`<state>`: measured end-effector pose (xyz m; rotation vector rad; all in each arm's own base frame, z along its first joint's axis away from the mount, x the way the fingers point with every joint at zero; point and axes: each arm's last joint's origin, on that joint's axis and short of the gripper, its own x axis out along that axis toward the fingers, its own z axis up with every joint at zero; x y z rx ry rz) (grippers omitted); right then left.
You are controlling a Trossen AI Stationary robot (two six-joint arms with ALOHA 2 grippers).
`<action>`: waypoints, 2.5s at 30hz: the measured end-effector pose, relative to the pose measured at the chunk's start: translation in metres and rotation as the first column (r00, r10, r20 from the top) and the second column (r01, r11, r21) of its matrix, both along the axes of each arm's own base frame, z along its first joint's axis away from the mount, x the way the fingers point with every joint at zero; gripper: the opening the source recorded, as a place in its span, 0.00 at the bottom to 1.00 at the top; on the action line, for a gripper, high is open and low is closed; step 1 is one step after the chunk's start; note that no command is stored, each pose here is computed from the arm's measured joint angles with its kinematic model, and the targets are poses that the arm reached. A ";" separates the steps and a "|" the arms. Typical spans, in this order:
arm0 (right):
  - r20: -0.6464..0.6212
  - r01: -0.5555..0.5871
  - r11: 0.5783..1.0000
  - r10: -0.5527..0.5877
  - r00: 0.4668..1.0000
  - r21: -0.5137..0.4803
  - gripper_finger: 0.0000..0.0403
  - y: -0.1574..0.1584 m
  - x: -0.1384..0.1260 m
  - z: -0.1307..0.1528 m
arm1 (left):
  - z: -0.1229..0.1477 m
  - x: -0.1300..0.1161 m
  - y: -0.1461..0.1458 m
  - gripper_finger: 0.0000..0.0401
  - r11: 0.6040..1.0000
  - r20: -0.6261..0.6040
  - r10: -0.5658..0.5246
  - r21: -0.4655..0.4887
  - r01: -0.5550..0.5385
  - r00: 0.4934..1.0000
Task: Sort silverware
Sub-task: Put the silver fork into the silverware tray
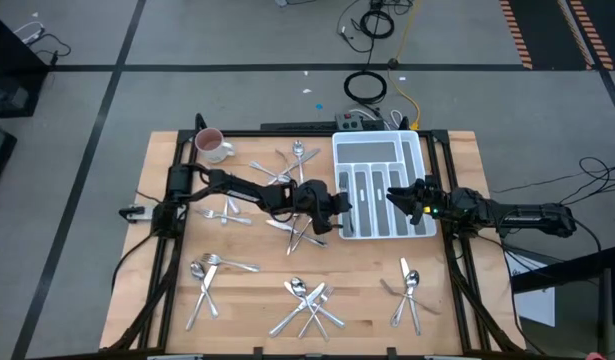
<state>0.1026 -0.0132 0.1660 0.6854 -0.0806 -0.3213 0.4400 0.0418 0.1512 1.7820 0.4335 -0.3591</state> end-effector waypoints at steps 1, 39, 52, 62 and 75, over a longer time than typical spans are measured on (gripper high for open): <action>0.000 0.000 1.000 0.000 1.000 0.000 0.46 0.000 0.000 0.000 | -0.001 -0.001 0.003 0.01 1.000 -0.004 0.002 -0.001 -0.002 1.000; 0.013 0.016 1.000 -0.016 1.000 -0.001 0.46 0.000 0.000 0.001 | -0.035 0.004 0.006 0.14 0.991 -0.044 0.010 -0.130 -0.016 0.999; 0.016 0.012 1.000 -0.012 1.000 -0.009 0.46 0.000 0.000 0.002 | -0.029 0.012 0.001 0.15 0.940 -0.031 0.109 -0.322 -0.114 0.994; 0.015 0.012 1.000 -0.012 1.000 -0.011 0.46 0.000 0.000 0.002 | -0.029 0.012 -0.002 0.15 0.942 -0.025 0.202 -0.269 -0.201 0.979; 0.017 0.012 1.000 -0.012 1.000 -0.005 0.51 0.000 0.000 0.002 | -0.027 0.010 -0.001 0.15 0.886 -0.041 0.364 -0.291 -0.360 0.930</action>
